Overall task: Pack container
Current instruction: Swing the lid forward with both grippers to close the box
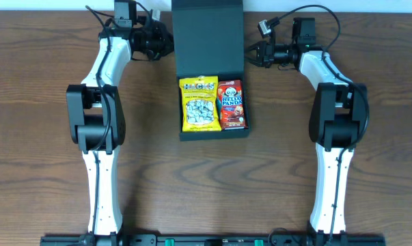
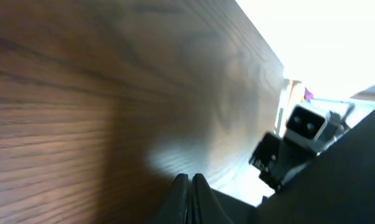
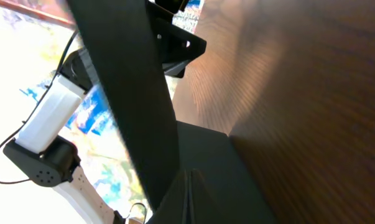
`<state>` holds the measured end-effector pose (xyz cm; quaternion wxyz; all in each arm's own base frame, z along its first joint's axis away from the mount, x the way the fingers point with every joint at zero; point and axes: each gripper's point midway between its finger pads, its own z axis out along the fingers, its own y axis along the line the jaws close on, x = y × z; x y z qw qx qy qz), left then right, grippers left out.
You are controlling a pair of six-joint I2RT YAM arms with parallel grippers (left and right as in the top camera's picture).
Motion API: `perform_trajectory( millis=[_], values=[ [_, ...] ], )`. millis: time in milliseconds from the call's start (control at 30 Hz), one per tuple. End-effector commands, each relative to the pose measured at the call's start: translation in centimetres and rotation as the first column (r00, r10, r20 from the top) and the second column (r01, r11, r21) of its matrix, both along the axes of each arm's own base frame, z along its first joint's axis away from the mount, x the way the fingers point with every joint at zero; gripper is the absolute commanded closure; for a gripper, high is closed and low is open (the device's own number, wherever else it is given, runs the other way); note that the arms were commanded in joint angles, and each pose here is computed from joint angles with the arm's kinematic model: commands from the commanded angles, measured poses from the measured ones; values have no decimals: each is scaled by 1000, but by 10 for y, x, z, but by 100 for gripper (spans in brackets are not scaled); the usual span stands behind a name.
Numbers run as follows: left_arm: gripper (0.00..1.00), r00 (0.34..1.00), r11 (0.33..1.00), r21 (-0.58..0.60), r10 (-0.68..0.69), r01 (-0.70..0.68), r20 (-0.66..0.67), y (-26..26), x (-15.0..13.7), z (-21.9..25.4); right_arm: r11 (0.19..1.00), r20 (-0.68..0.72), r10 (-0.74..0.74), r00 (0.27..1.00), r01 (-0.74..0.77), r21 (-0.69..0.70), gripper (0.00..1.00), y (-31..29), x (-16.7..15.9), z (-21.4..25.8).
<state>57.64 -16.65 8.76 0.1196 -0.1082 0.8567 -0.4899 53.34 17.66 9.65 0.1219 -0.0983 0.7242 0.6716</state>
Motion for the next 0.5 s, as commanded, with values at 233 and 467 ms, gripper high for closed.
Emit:
perform_trajectory(
  millis=[233,467],
  values=[
    [94,992,993,-11,-120,120,42,-14,-22,14,997,-5,48,999,-47,57,98,4,1,21],
    [94,980,983,27,-181,179,87,-23,-37,32,996,-16,60,998,-59,63,99,8,1,32]
  ],
)
